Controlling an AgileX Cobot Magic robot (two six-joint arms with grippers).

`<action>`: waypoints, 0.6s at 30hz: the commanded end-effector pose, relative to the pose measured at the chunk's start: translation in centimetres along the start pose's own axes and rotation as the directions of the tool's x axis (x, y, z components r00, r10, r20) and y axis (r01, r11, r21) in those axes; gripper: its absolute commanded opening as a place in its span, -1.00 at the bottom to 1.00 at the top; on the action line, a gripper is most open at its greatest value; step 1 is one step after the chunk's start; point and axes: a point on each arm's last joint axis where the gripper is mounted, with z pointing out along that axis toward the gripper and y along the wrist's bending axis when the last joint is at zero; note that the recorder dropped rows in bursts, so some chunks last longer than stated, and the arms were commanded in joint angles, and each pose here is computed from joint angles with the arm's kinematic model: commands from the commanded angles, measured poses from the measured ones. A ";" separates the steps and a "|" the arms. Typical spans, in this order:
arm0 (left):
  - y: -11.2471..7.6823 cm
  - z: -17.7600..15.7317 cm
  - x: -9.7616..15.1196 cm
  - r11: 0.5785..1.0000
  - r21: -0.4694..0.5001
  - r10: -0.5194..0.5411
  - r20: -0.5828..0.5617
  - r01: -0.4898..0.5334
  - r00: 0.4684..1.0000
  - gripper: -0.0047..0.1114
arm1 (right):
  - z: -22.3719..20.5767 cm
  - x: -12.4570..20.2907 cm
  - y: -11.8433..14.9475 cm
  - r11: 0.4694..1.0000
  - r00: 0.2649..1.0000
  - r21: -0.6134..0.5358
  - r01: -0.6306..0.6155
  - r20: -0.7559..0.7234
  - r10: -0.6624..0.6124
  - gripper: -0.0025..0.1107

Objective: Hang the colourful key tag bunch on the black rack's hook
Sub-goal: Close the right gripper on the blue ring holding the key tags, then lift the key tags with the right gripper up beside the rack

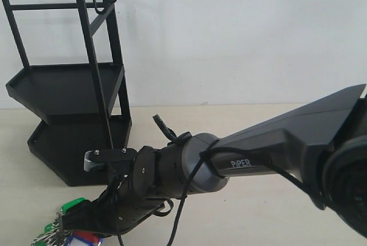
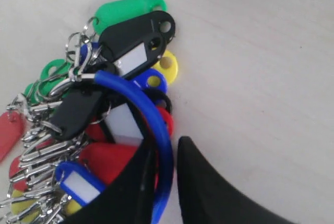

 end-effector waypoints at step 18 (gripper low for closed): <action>0.0 0.0 0.0 1.000 -0.004 0.008 0.006 -0.008 1.000 -0.84 | -3.8 -2.3 1.8 0.997 0.994 -0.028 0.067 0.086 -0.065 -0.96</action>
